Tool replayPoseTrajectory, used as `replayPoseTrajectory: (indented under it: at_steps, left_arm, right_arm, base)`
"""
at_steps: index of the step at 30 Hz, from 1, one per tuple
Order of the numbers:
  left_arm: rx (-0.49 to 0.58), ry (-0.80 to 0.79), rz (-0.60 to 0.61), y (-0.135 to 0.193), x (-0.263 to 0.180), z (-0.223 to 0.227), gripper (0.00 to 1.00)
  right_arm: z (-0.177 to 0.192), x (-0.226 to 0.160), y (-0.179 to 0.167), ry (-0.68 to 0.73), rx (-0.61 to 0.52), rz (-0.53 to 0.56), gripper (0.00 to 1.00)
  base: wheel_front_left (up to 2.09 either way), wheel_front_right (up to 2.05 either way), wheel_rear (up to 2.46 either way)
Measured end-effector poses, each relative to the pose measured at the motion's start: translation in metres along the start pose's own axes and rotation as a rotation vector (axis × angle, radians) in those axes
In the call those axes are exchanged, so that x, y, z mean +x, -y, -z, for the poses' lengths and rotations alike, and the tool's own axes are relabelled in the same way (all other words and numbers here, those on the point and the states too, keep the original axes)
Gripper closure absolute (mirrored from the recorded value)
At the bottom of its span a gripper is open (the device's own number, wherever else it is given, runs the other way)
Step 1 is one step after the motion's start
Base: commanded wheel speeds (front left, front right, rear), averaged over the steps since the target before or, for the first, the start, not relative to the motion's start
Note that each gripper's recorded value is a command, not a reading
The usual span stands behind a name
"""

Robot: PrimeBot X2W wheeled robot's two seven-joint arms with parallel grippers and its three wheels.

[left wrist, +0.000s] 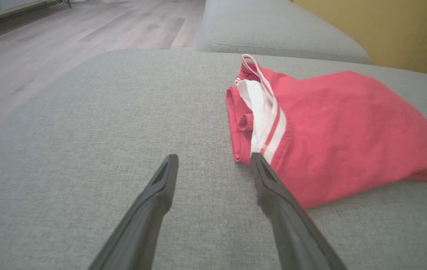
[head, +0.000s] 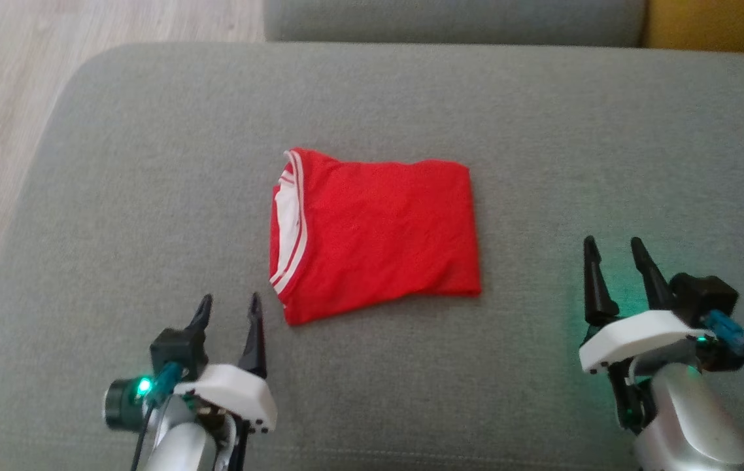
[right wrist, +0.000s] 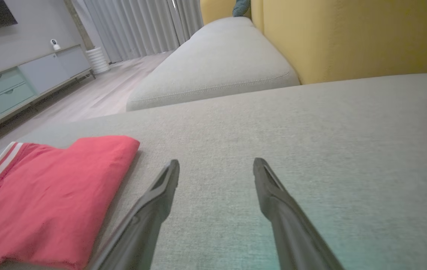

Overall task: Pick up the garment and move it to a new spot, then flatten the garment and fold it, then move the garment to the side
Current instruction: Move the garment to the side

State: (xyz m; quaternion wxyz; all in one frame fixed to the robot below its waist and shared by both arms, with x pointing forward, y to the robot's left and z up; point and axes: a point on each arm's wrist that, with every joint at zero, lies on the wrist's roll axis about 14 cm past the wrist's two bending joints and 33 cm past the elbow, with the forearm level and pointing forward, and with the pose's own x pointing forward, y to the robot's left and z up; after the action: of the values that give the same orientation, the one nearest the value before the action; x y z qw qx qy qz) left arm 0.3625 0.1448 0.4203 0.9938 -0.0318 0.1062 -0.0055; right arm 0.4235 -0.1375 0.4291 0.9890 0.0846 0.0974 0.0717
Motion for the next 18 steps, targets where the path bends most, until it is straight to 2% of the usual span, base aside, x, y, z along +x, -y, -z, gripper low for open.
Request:
replayPoseTrajectory:
  at_steps: [4,11,16,17,18]
  left_arm:
    - [-0.013,-0.002,0.009,0.003,0.007,-0.001,0.00]
    - [-0.021,-0.011,-0.028,-0.008,0.006,0.001,0.00]
    - [-0.026,-0.020,-0.084,-0.024,0.000,0.003,0.00]
    - [-0.026,-0.022,-0.091,-0.026,-0.002,0.004,0.00]
    - [-0.029,-0.024,-0.097,-0.028,-0.002,0.005,0.00]
  right_arm:
    - [0.019,0.015,-0.026,-0.060,-0.049,-0.087,0.00]
    - [0.029,0.050,-0.086,-0.097,-0.122,-0.270,0.00]
    - [0.063,0.057,-0.101,-0.246,-0.172,-0.319,0.00]
    - [0.071,0.056,-0.102,-0.280,-0.177,-0.323,0.06]
    - [0.077,0.055,-0.103,-0.305,-0.189,-0.330,0.35]
  base:
    - [0.00,0.00,0.00]
    - [0.00,0.00,0.00]
    - [0.00,0.00,0.00]
    - [0.00,0.00,0.00]
    - [0.00,0.00,0.00]
